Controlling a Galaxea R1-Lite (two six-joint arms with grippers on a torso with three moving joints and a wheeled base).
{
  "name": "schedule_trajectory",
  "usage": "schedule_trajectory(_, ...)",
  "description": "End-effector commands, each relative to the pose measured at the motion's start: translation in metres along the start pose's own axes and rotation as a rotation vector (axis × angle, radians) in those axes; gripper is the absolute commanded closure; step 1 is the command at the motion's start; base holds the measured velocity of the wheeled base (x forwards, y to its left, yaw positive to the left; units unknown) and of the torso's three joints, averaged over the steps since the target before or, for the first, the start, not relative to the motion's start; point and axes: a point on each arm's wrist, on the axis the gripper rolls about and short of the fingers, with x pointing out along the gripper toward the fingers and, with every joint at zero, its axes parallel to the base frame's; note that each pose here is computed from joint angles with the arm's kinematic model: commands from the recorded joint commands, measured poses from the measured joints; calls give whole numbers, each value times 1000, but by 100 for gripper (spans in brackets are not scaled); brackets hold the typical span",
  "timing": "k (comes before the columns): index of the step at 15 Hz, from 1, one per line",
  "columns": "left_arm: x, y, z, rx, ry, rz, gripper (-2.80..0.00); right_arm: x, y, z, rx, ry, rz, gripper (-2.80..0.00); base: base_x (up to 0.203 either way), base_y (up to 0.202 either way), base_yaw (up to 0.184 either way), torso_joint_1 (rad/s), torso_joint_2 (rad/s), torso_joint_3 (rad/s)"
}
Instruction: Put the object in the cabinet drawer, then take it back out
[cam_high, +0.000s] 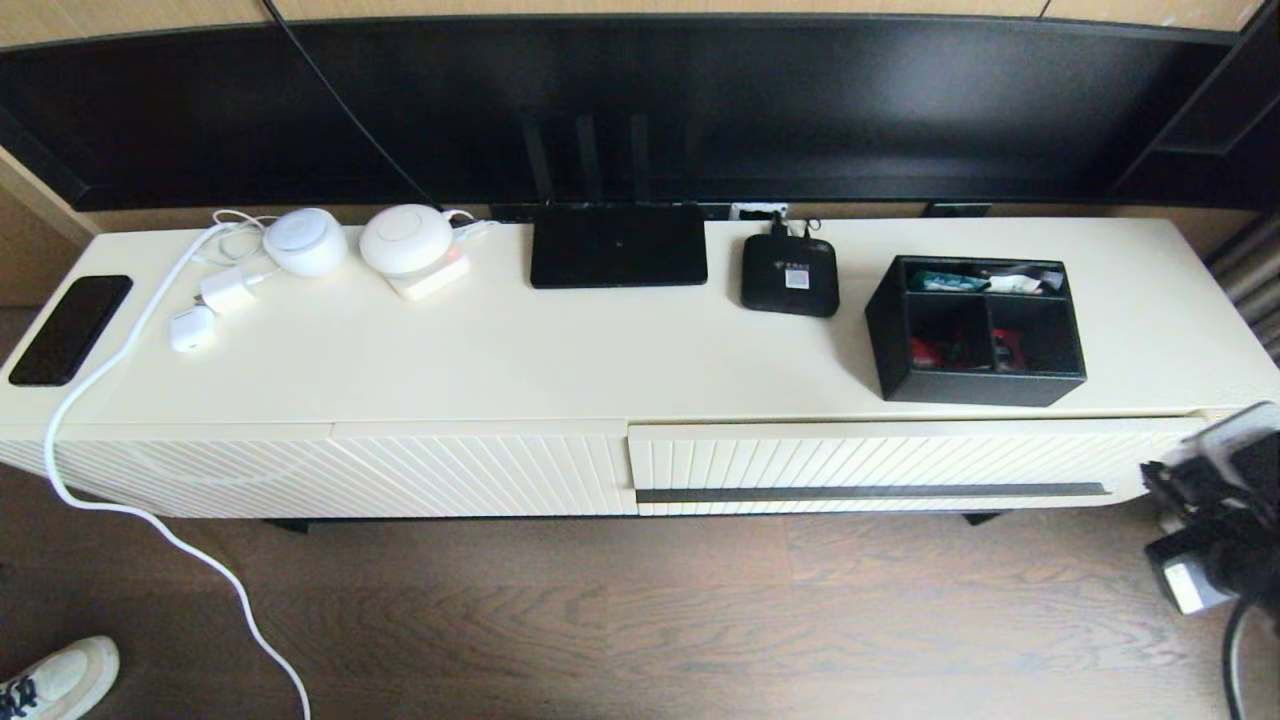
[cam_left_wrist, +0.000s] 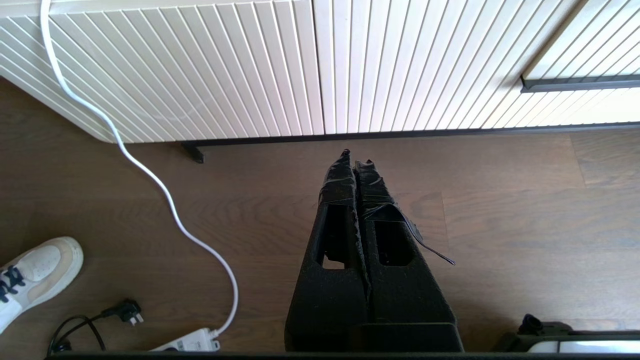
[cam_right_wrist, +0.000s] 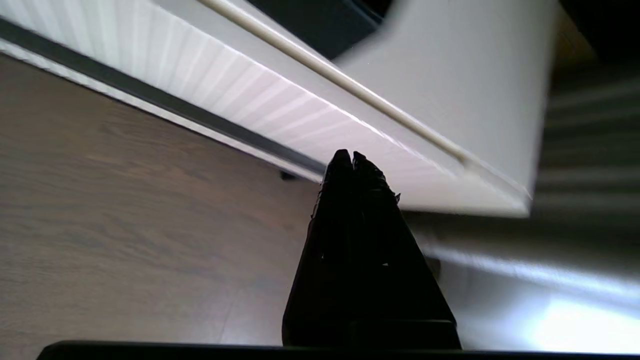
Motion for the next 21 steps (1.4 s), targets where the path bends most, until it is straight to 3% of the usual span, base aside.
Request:
schedule_trajectory(1, 0, 0, 0, 0, 1, 0, 0, -47, -27, -6, 102, -40, -130, 0, 0, 0, 0, 0, 0, 0)
schedule_trajectory(4, 0, 0, 0, 0, -1, 0, 0, -84, -29, -29, 290, -18, -176, 0, 0, 0, 0, 0, 0, 0)
schedule_trajectory(8, 0, 0, 0, 0, 0, 0, 0, -128, -17, -63, 379, -16, -190, 0, 0, 0, 0, 0, 0, 0)
schedule_trajectory(10, 0, 0, 0, 0, -1, 0, 0, -149, -9, -80, 433, -68, -190, 0, 0, 0, 0, 0, 0, 0)
schedule_trajectory(12, 0, 0, 0, 0, 0, 0, 0, -159, 3, -100, 567, -65, -134, 0, 0, 0, 0, 0, 0, 0)
schedule_trajectory(13, 0, 0, 0, 0, -1, 0, 0, -163, 9, -108, 599, -76, -49, 0, 0, 0, 0, 0, 0, 0)
schedule_trajectory(15, 0, 0, 0, 0, -1, 0, 0, -167, 19, -118, 581, -114, 125, 0, 0, 0, 0, 0, 0, 0)
schedule_trajectory(17, 0, 0, 0, 0, -1, 0, 0, -161, 24, -124, 499, -126, 139, 0, 0, 0, 0, 0, 0, 0)
schedule_trajectory(21, 0, 0, 0, 0, 2, 0, 0, -158, 24, -122, 511, -203, 115, 0, 0, 0, 0, 0, 0, 0)
